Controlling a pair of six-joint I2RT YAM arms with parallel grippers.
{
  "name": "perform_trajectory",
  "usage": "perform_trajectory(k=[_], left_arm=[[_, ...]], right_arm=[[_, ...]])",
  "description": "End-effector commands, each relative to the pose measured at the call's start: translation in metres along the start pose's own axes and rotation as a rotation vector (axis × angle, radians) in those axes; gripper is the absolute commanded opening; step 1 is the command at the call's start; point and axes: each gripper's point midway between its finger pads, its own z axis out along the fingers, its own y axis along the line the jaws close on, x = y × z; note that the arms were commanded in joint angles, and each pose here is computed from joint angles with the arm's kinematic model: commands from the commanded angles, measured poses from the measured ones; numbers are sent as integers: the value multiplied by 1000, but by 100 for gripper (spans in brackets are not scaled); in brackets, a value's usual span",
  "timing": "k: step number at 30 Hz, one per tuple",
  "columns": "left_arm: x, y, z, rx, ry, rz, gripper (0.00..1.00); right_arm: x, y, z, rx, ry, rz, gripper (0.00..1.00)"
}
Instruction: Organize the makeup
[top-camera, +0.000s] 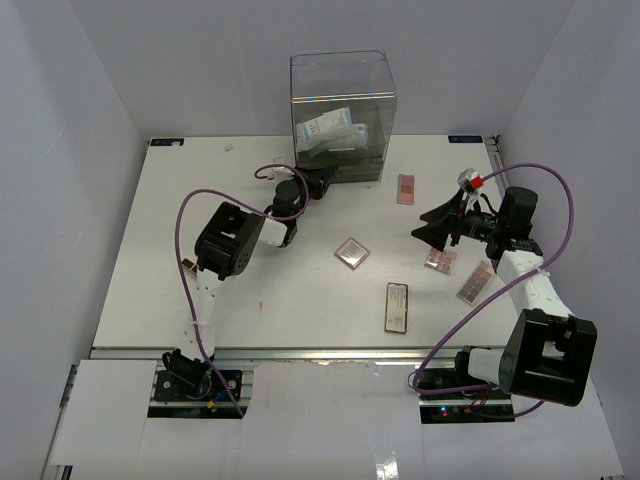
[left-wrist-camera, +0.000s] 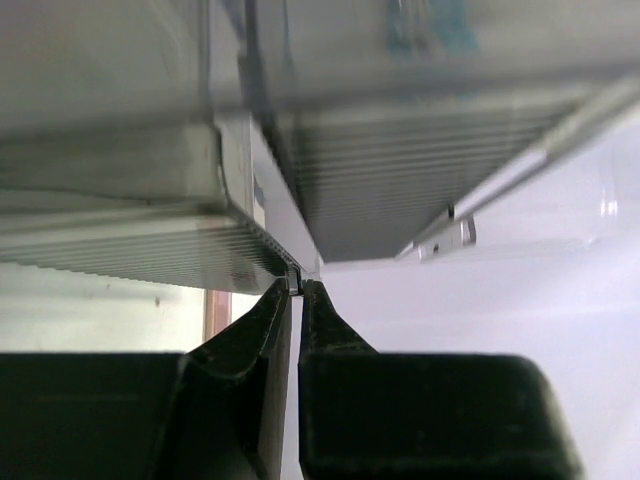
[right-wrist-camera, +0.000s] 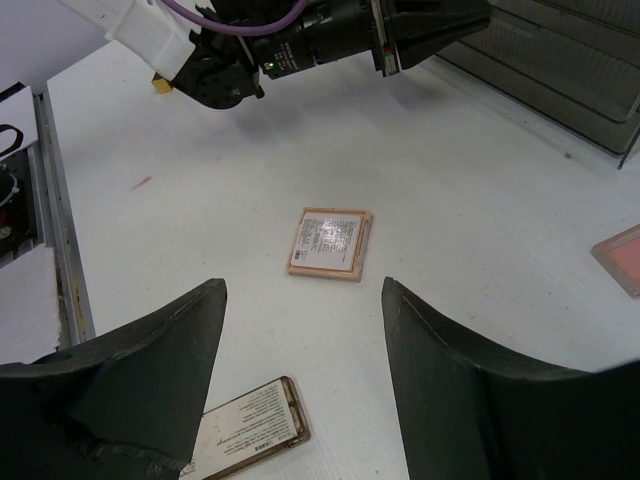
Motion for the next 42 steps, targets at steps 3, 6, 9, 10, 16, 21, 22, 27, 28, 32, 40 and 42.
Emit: perform_trajectory(k=[3, 6, 9, 10, 16, 21, 22, 27, 28, 32, 40, 42], left_arm=[[15, -22, -45, 14, 81, 60, 3], [22, -26, -61, 26, 103, 46, 4], [27, -23, -75, 25, 120, 22, 4], [30, -22, -78, 26, 127, 16, 4], [40, -40, -91, 59, 156, 28, 4], [40, -38, -96, 48, 164, 37, 8], [40, -37, -96, 44, 165, 33, 11], [43, -31, -99, 24, 179, 10, 28], [42, -30, -100, 15, 177, 10, 34], [39, -35, -105, 13, 177, 29, 57], [35, -46, -127, 16, 220, 95, 74], [33, -49, -136, 12, 224, 130, 76]], right_arm=[[-2, -2, -1, 17, -10, -20, 70], [0, -4, -1, 28, -7, -17, 70], [1, -7, 0, 44, -2, -21, 70], [1, -8, 0, 47, 0, -23, 70], [1, -11, -1, 72, 7, -30, 70], [4, -13, 0, 81, 16, -27, 70], [5, -13, 0, 83, 19, -22, 71], [5, -15, 0, 99, 27, -37, 72], [6, -15, 0, 103, 29, -39, 73], [8, -17, 0, 116, 45, -40, 75], [15, -18, 7, 133, 101, -81, 79], [20, -19, 8, 152, 131, -83, 80]])
